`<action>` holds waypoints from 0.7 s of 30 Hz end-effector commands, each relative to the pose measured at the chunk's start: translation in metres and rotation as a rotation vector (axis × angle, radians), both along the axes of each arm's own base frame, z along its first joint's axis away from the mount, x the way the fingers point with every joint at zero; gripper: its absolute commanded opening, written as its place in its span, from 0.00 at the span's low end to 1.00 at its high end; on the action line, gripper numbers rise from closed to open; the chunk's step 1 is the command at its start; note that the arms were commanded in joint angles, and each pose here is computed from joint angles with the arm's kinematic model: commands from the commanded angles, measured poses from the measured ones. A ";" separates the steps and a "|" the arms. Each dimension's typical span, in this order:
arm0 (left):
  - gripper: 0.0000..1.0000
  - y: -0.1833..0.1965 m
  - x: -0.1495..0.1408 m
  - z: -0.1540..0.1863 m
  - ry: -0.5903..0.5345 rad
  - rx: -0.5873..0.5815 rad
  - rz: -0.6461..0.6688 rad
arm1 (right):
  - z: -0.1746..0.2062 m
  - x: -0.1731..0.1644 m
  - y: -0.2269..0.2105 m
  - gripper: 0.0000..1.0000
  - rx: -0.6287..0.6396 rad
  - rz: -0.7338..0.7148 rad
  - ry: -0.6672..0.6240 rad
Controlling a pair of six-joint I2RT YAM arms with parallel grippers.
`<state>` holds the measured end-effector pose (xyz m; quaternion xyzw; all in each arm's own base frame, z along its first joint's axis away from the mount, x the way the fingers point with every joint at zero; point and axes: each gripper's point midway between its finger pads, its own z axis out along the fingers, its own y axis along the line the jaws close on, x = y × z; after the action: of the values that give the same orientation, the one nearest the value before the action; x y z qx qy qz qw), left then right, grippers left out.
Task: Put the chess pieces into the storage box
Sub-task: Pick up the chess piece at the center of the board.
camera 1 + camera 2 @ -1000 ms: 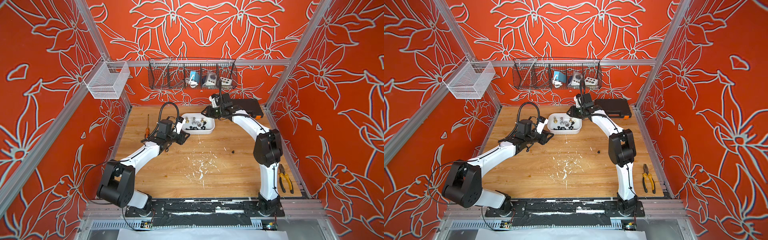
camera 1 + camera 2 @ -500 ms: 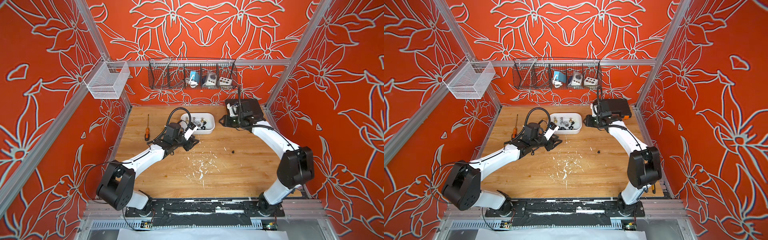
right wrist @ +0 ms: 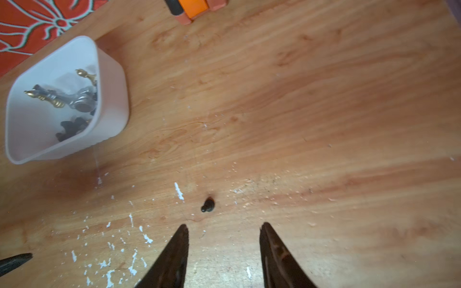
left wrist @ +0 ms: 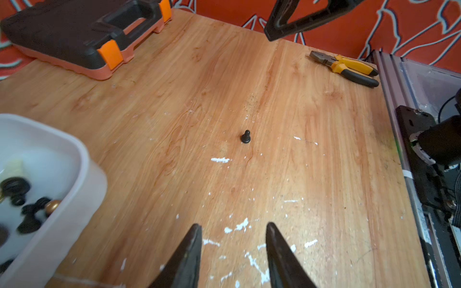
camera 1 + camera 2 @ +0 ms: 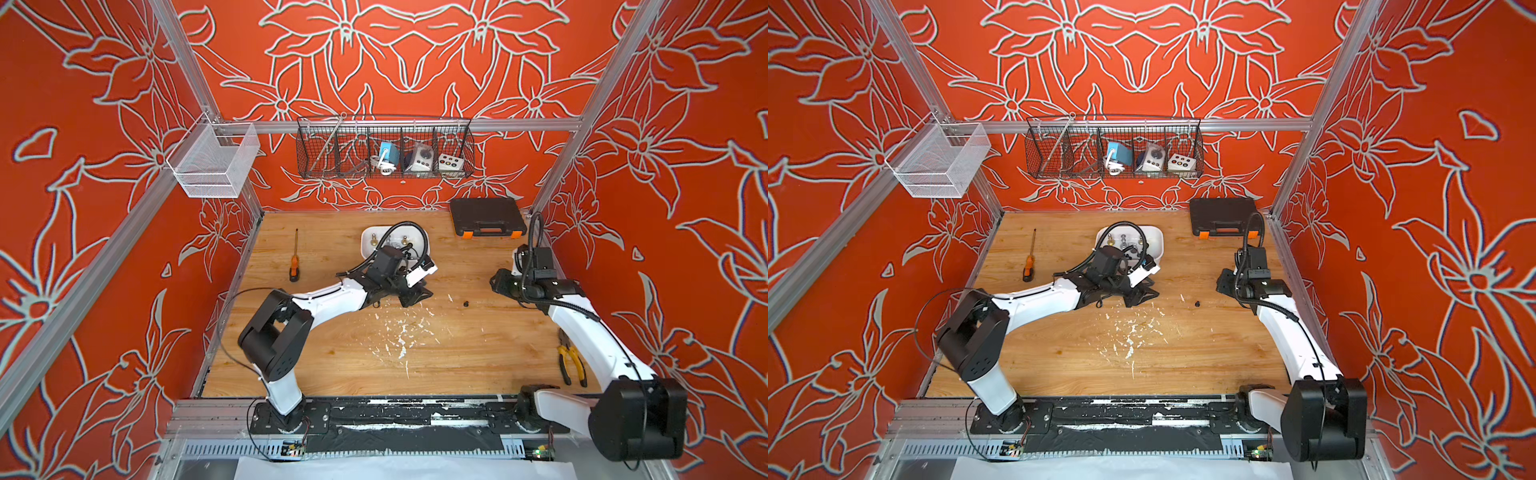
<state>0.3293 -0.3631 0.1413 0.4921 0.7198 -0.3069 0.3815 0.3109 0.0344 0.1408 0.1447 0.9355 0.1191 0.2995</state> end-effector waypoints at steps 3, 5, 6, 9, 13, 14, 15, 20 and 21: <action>0.43 -0.039 -0.010 -0.013 -0.032 0.035 -0.100 | -0.013 -0.023 -0.021 0.50 -0.015 -0.092 0.037; 0.44 -0.051 -0.009 -0.020 -0.042 0.051 -0.106 | -0.015 -0.027 -0.025 0.50 -0.018 -0.103 0.042; 0.44 -0.058 -0.009 -0.023 -0.047 0.059 -0.108 | -0.015 -0.028 -0.027 0.50 -0.016 -0.108 0.041; 0.44 -0.073 -0.005 -0.035 -0.065 0.080 -0.099 | -0.017 -0.030 -0.030 0.50 -0.008 -0.115 0.042; 0.44 -0.088 -0.002 -0.048 -0.048 0.072 -0.084 | -0.018 -0.031 -0.031 0.51 0.003 -0.115 0.046; 0.44 -0.093 -0.001 -0.051 -0.045 0.068 -0.080 | -0.019 -0.030 -0.031 0.51 0.007 -0.116 0.045; 0.44 -0.096 0.000 -0.054 -0.044 0.067 -0.076 | -0.019 -0.030 -0.031 0.51 0.012 -0.115 0.043; 0.45 -0.110 0.001 -0.068 -0.046 0.089 -0.069 | -0.022 -0.029 -0.030 0.51 0.024 -0.108 0.044; 0.45 -0.111 0.003 -0.071 -0.040 0.097 -0.058 | -0.023 -0.029 -0.031 0.51 0.022 -0.107 0.048</action>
<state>0.3266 -0.4623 0.0673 0.5411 0.7131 -0.2784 0.3481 0.2836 0.0041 0.1225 0.1999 0.9308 0.1064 0.2869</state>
